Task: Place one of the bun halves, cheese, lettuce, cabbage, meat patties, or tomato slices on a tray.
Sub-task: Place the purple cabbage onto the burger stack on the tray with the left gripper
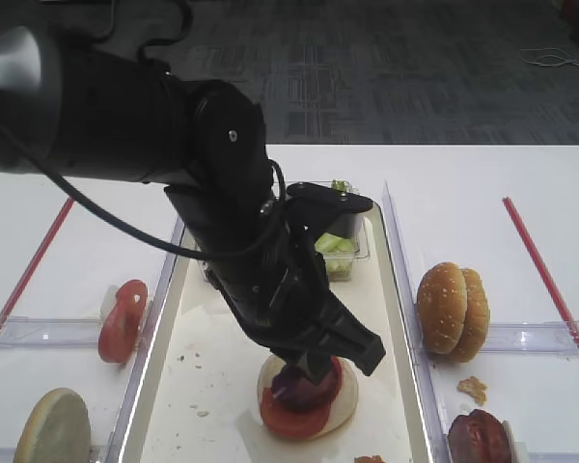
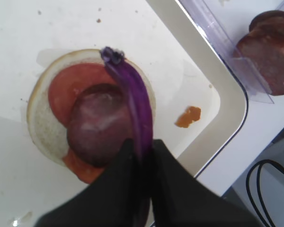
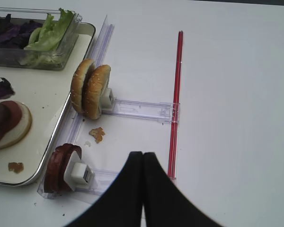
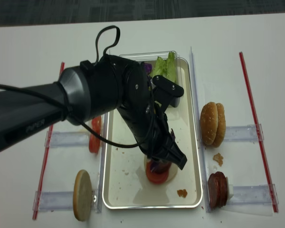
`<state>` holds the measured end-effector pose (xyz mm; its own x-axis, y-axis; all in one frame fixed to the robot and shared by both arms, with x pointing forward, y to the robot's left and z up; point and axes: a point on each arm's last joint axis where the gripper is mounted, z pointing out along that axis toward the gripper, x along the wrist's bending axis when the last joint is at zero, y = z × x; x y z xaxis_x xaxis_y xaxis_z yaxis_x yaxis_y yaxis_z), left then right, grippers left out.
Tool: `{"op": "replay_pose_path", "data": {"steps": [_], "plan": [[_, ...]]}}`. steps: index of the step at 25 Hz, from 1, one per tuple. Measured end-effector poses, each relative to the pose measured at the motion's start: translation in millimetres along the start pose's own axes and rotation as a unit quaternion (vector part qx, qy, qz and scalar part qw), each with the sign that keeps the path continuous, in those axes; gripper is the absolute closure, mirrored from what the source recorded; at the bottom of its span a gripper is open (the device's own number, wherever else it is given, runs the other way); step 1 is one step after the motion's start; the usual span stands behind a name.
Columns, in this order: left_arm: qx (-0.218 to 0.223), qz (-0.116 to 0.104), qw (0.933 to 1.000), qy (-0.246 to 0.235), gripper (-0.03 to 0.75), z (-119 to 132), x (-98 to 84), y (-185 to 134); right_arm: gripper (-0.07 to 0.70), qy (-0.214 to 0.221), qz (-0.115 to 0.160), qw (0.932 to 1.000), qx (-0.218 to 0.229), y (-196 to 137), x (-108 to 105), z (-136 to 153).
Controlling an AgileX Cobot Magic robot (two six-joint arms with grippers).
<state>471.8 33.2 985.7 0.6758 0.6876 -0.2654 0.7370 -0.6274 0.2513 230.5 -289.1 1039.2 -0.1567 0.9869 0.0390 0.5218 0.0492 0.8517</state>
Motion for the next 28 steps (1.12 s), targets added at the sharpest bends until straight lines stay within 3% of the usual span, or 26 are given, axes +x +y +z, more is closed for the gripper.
{"op": "replay_pose_path", "data": {"steps": [10, 28], "plan": [[0.008, 0.009, 0.9999, 0.006, 0.677, 20.9, 6.2, 2.9, 0.618, 0.000, 0.000, 1.0000, 0.000, 0.0, 0.0, 0.0], [-0.001, 0.013, 0.9998, 0.012, 0.677, 24.9, 8.2, 5.2, 0.618, 0.000, 0.000, 1.0000, 0.000, 0.0, 0.0, 0.0]]}}
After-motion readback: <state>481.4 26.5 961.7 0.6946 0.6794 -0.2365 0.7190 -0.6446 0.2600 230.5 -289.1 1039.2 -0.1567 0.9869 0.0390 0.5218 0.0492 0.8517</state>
